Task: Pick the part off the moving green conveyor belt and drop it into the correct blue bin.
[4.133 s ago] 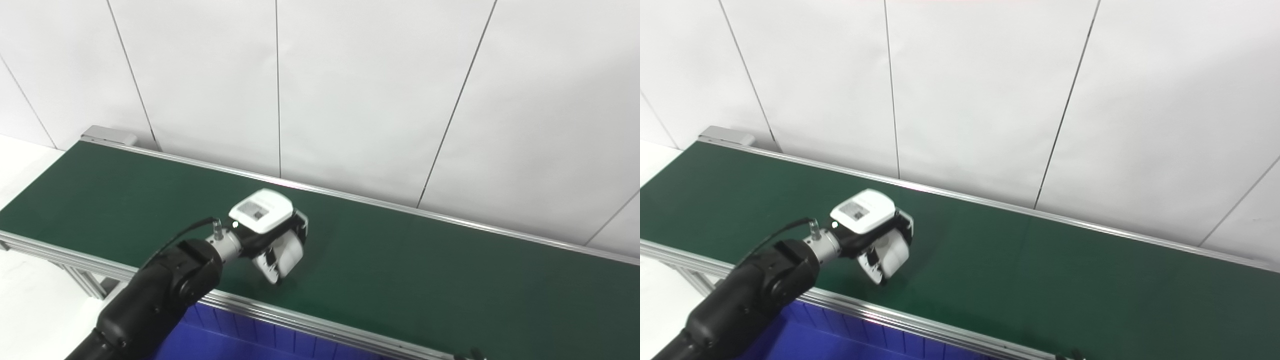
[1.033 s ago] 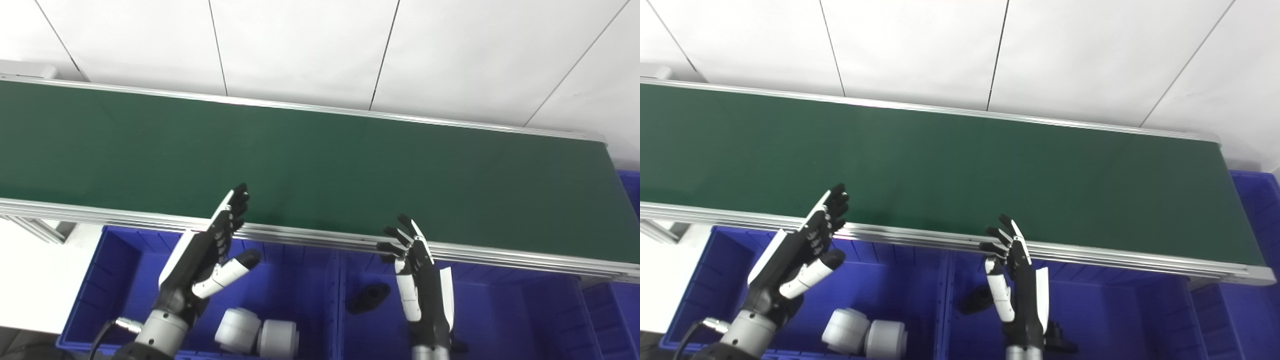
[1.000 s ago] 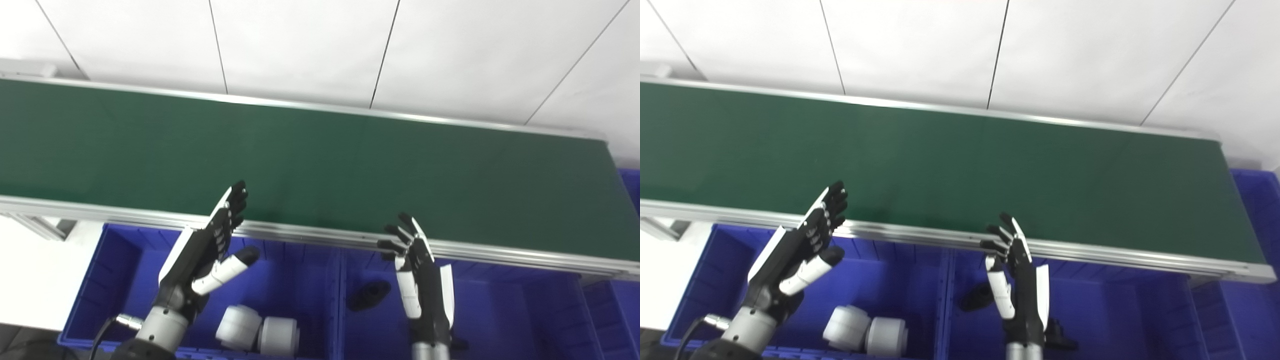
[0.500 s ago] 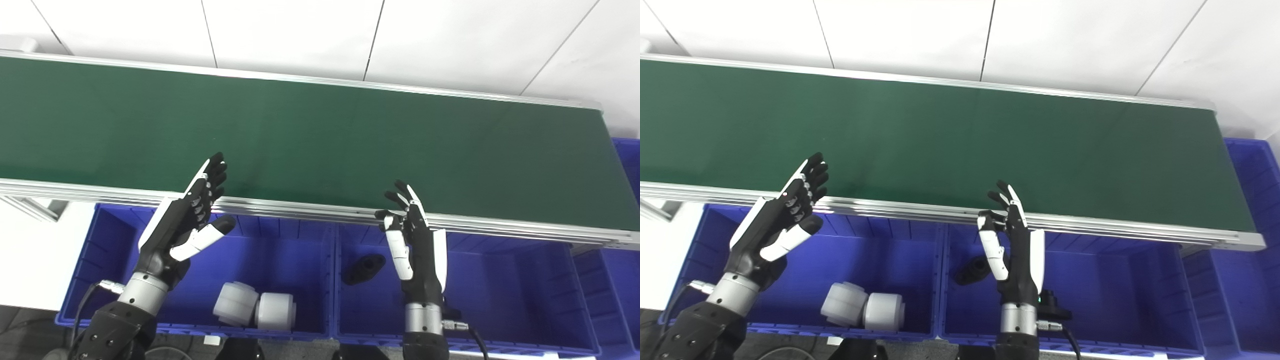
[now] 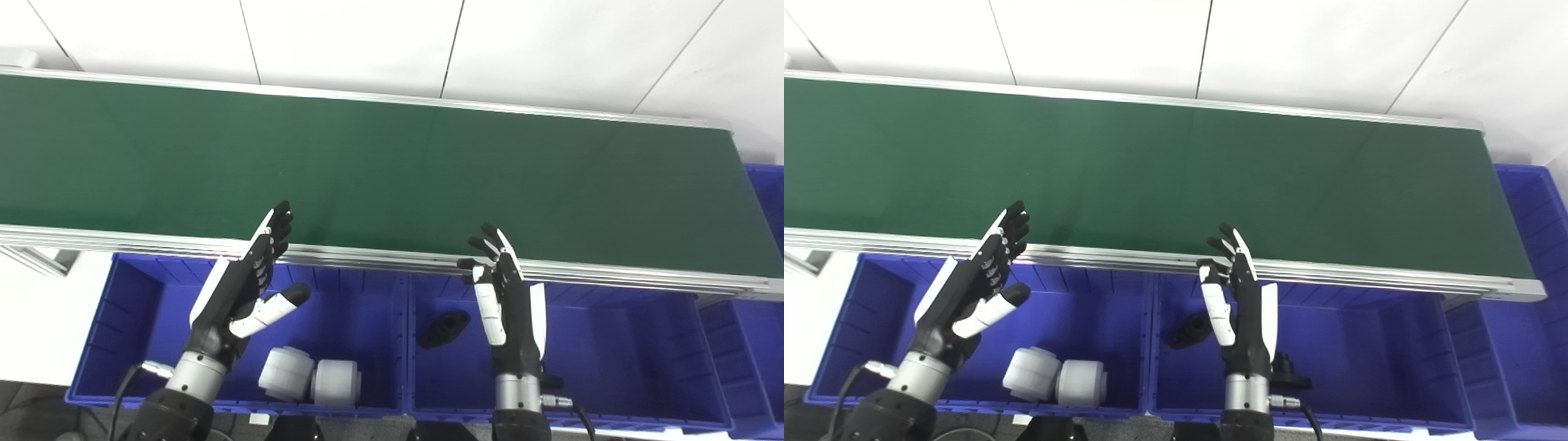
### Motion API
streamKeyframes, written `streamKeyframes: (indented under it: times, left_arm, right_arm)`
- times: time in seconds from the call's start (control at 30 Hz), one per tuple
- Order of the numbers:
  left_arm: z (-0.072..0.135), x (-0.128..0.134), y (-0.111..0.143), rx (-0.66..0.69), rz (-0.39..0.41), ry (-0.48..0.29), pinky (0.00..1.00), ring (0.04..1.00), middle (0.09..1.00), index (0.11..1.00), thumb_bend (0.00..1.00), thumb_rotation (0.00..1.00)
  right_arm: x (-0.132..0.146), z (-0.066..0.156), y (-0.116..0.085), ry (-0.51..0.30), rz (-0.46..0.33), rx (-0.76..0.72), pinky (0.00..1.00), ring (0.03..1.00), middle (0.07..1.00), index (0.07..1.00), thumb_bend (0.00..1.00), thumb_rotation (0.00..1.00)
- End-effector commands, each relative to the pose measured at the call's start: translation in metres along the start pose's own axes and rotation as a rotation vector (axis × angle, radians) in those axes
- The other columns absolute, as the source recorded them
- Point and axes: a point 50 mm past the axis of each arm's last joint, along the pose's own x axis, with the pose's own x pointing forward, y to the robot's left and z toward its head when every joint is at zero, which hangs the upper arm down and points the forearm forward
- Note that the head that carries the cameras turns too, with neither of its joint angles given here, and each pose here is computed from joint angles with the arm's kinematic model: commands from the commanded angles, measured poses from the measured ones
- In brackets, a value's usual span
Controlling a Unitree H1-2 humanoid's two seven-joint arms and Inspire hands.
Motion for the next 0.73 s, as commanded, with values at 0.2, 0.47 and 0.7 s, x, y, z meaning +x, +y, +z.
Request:
streamKeyframes:
  times: [0.2, 0.47, 0.7]
  left_arm:
    - [-0.003, 0.001, -0.012, 0.001, 0.036, -0.081, 1.00, 0.996, 1.000, 1.000, 0.63, 0.66]
    - [-0.012, 0.004, -0.015, 0.007, 0.035, -0.073, 0.98, 0.978, 1.000, 1.000, 0.63, 0.63]
    - [-0.018, 0.005, -0.012, 0.009, 0.028, -0.058, 0.99, 0.989, 1.000, 1.000, 0.62, 0.60]
  right_arm:
    - [-0.006, -0.007, 0.003, -0.052, 0.015, 0.020, 0.61, 0.689, 0.802, 0.890, 0.68, 1.00]
    - [-0.008, -0.023, 0.003, -0.048, 0.025, -0.001, 0.61, 0.693, 0.810, 0.898, 0.67, 1.00]
    - [-0.008, -0.029, 0.008, -0.055, 0.024, 0.001, 0.60, 0.681, 0.807, 0.885, 0.66, 1.00]
